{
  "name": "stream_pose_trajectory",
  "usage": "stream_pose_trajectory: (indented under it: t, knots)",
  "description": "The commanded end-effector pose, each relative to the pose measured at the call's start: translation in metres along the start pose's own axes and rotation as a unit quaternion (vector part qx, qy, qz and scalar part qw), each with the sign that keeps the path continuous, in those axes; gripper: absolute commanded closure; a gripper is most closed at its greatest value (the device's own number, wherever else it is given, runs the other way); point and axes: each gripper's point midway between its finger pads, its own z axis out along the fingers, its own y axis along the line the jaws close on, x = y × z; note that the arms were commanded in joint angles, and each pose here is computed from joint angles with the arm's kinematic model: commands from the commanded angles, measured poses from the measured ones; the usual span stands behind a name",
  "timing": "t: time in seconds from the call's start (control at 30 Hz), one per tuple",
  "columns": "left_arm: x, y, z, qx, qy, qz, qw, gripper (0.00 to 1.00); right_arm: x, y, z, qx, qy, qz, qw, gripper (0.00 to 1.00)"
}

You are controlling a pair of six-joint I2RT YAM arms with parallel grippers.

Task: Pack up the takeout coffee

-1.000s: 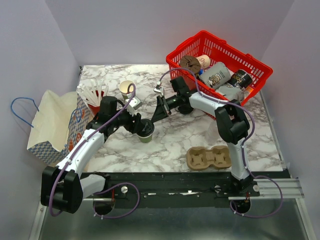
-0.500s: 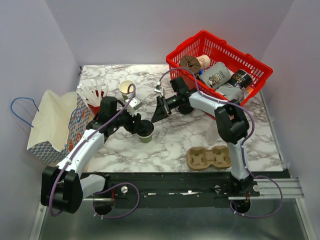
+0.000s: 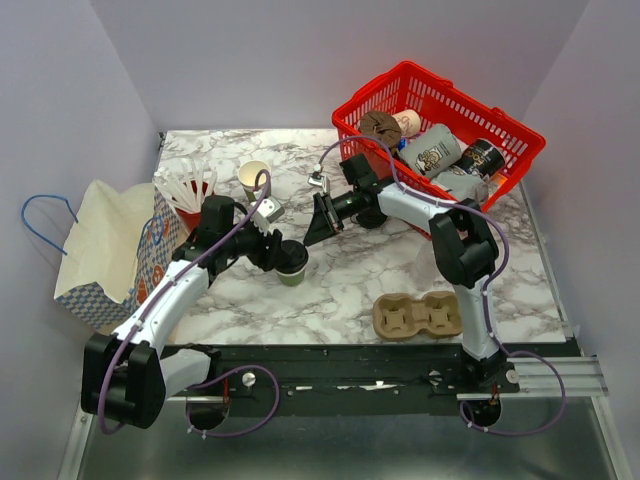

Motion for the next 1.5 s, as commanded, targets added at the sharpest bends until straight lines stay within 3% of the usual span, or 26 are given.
stream_pose_trajectory:
  t: [0.0,0.5,0.97,1.47]
  knots:
    - [0.000,-0.013,-0.001,0.025,-0.009,-0.007,1.000,0.34,-0.007,-0.006,-0.002,0.009,-0.005,-0.011,1.000,0.61]
    - [0.003,-0.016,-0.002,0.023,-0.008,-0.008,1.000,0.34,-0.007,-0.009,-0.005,0.039,-0.007,-0.032,0.999,0.60]
    - [0.004,-0.022,0.000,0.030,0.007,0.040,0.999,0.34,-0.012,-0.012,-0.007,0.053,-0.011,-0.046,0.997,0.58]
    - [-0.006,-0.023,-0.003,0.028,0.000,0.059,0.998,0.34,-0.024,-0.005,-0.014,0.072,-0.020,-0.105,0.992,0.55]
